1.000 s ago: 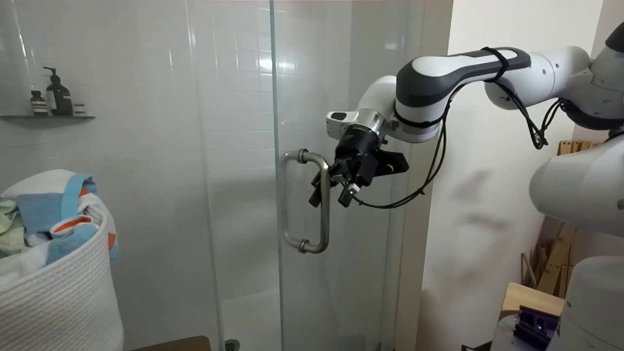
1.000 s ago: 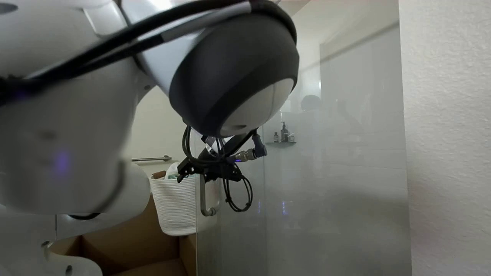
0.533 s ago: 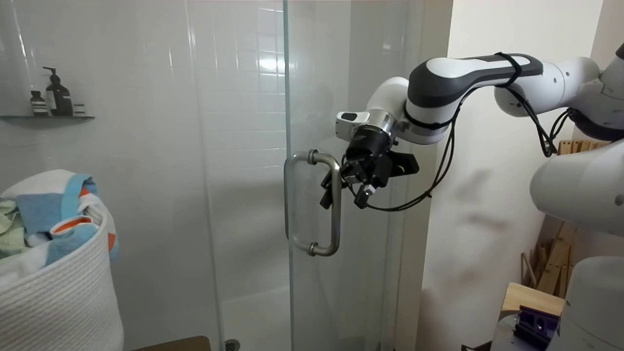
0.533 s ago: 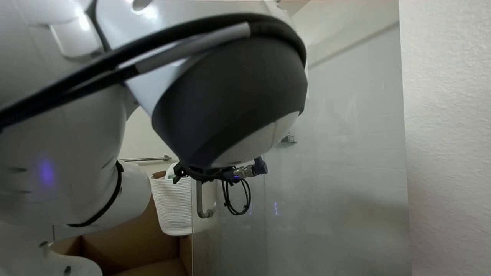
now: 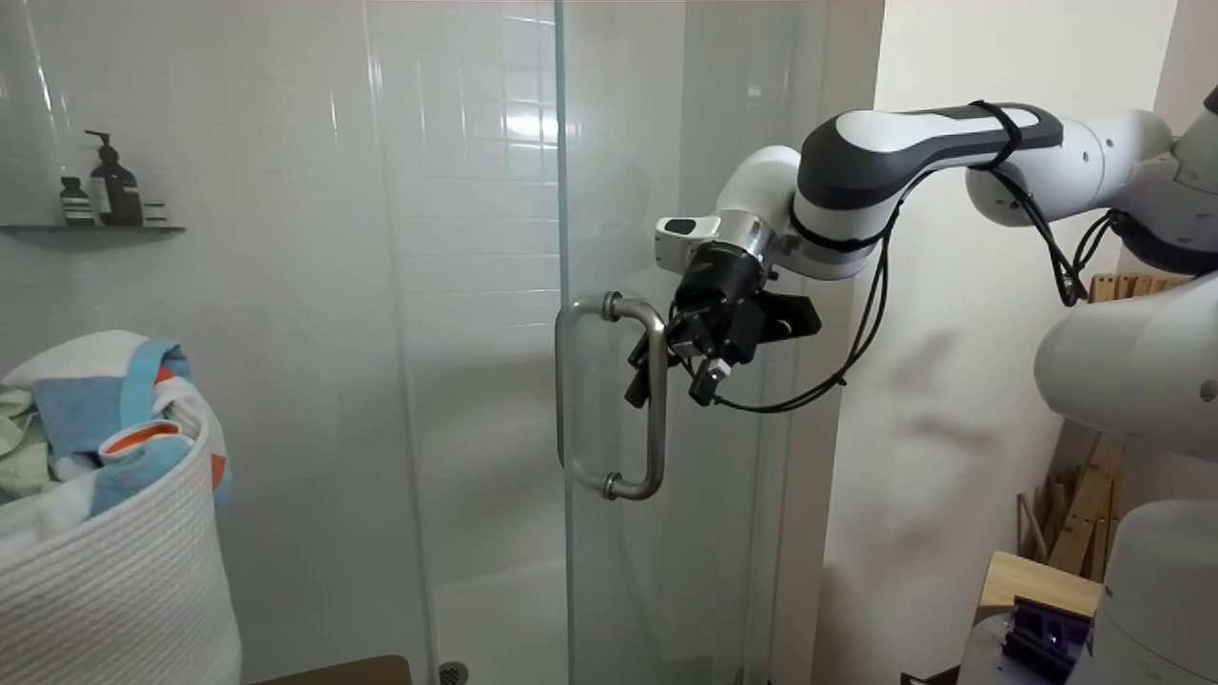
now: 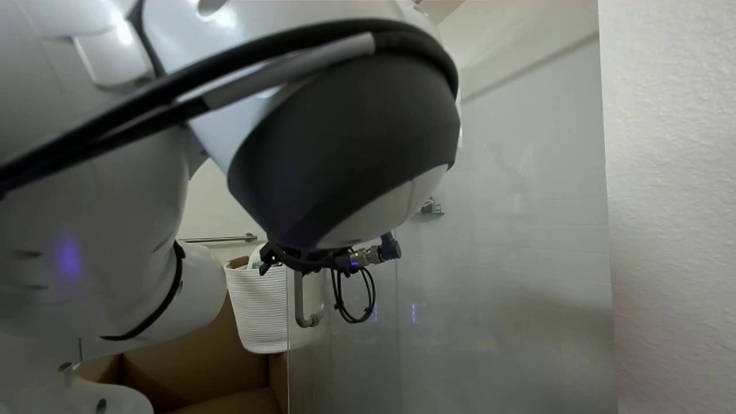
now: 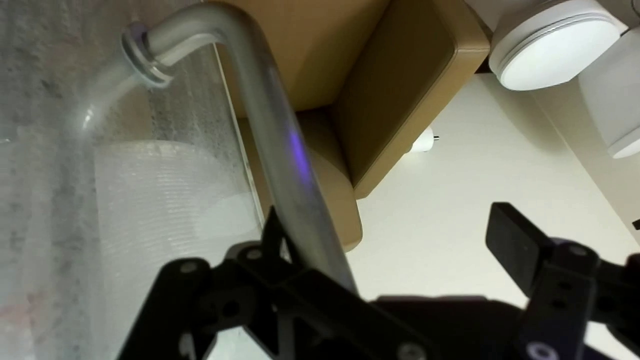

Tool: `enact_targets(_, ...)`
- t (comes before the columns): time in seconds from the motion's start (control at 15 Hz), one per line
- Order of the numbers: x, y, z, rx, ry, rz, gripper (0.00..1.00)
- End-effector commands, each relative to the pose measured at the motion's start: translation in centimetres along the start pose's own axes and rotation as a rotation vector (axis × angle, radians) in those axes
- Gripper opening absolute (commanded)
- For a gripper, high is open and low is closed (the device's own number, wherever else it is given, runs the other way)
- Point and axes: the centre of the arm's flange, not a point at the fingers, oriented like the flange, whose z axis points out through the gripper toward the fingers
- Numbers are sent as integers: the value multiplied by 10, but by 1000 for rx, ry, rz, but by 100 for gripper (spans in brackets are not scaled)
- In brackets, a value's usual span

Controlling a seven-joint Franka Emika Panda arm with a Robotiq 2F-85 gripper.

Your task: Open the door

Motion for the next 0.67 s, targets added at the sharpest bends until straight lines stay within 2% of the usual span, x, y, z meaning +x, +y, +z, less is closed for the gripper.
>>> enact_targets(0.0, 16, -2, -9, -85, -115, 103, 100)
enact_targets(0.4, 30, 7, -37, -254, -212, 247, 100)
enact_targets(0.6, 48, -3, -48, -276, -305, 331, 100)
